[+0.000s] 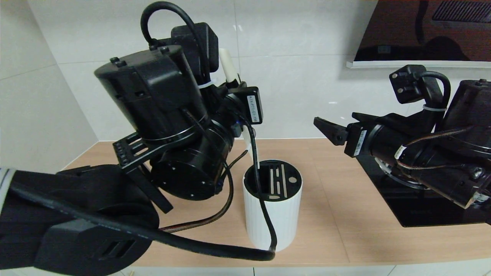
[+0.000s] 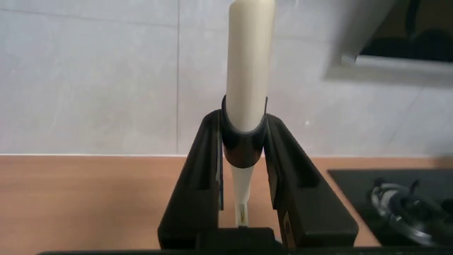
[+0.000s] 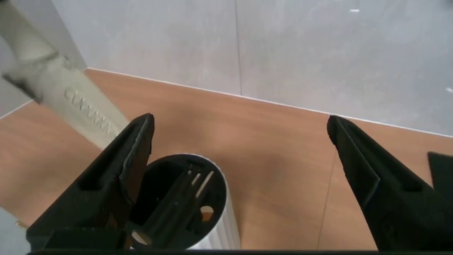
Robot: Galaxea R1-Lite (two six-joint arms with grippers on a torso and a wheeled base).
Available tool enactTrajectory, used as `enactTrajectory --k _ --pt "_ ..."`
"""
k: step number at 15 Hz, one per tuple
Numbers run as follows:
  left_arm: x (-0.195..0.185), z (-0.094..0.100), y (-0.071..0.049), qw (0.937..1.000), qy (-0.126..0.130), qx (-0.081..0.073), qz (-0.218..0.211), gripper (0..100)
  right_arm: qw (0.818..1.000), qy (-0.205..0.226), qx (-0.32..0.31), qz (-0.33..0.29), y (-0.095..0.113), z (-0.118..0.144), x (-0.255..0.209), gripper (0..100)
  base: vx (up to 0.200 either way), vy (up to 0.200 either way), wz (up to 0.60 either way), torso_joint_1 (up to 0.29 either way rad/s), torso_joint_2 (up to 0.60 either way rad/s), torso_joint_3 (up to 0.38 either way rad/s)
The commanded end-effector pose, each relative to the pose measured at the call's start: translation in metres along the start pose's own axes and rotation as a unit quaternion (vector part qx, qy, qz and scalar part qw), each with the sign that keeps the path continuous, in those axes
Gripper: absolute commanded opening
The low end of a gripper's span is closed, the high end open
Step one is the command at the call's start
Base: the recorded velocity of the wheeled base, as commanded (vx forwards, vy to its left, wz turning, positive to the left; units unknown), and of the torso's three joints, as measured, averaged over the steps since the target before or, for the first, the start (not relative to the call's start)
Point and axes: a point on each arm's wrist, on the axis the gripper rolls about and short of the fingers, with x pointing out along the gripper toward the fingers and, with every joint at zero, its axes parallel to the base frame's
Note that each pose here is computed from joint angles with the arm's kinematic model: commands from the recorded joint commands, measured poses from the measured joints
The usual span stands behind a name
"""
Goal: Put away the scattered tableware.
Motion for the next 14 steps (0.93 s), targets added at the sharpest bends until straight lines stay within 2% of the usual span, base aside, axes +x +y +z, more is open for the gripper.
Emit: enactTrajectory --k 1,4,8,10,14 --pt "0.000 -0.007 -0.004 1.0000 0.007 0.005 -0.004 0 1.000 0.003 -0.001 0.000 0.000 -0.002 0.002 100 0.000 0.000 0.00 0.000 0.00 0.000" --pt "-0.001 -0.014 -0.009 0.9998 0.016 0.011 -0.009 0 1.000 0.004 -0.001 0.000 0.000 -0.002 0.002 100 0.000 0.000 0.00 0.000 0.00 0.000" --pt "0.006 -0.040 -0.016 0.9987 0.040 0.031 -0.008 0 1.000 0.004 -0.001 0.000 0.000 -0.003 0.002 100 0.000 0.000 0.00 0.000 0.00 0.000" --pt "0.008 -0.049 -0.018 0.9982 0.047 0.037 -0.007 0 1.000 0.005 -0.001 0.000 0.000 -0.003 0.001 100 0.000 0.000 0.00 0.000 0.00 0.000" --pt "0.008 -0.055 -0.022 0.9978 0.053 0.038 -0.011 0 1.000 0.007 -0.001 0.000 0.000 -0.004 0.001 100 0.000 0.000 0.00 0.000 0.00 0.000"
